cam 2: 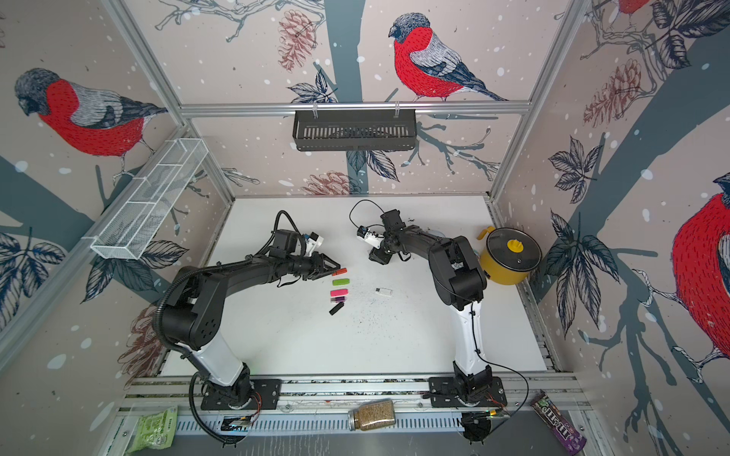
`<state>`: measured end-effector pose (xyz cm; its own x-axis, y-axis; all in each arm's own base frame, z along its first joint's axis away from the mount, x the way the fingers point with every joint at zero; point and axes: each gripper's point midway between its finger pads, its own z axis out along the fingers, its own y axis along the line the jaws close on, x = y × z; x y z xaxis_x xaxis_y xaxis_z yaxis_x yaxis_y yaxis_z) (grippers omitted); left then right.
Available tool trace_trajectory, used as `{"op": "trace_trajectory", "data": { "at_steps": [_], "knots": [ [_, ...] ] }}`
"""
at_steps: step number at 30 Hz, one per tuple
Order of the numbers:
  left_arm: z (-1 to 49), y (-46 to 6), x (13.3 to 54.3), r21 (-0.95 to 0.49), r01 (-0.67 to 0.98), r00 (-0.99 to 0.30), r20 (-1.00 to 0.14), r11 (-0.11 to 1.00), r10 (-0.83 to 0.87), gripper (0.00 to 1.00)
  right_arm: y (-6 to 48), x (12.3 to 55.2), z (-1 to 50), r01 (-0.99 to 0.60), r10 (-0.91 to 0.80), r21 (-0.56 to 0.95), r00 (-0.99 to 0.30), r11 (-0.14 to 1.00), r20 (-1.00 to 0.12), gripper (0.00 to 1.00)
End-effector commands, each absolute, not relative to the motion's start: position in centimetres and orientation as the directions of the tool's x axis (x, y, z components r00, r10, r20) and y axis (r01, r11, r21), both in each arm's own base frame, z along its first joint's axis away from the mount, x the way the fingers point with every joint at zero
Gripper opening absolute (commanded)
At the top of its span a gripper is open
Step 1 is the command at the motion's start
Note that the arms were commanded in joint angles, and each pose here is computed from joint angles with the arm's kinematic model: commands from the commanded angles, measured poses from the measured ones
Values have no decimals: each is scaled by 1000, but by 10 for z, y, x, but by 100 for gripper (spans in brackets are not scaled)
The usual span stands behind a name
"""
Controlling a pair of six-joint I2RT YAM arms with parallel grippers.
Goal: Close the usb drive cover
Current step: Place the USB drive at the center of the board.
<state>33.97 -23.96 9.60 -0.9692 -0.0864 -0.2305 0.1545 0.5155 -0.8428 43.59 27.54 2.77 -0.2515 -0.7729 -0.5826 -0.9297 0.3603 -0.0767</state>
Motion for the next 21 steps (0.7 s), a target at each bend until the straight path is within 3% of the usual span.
{"op": "trace_trajectory", "data": {
  "at_steps": [1, 9, 21],
  "knots": [
    [99, -241, 340, -844, 174, -967, -244, 508, -75, 42, 278, 424, 23, -950, -789, -28, -242, 311, -565, 53],
    [99, -241, 340, -845, 173, -967, -243, 507, -76, 41, 281, 410, 13, -971, -822, 18, -211, 237, -530, 53],
    [96, -241, 338, -849, 166, -968, -238, 503, -83, 41, 268, 356, 5, -955, -848, 105, -296, 279, -440, 48]
  ]
}}
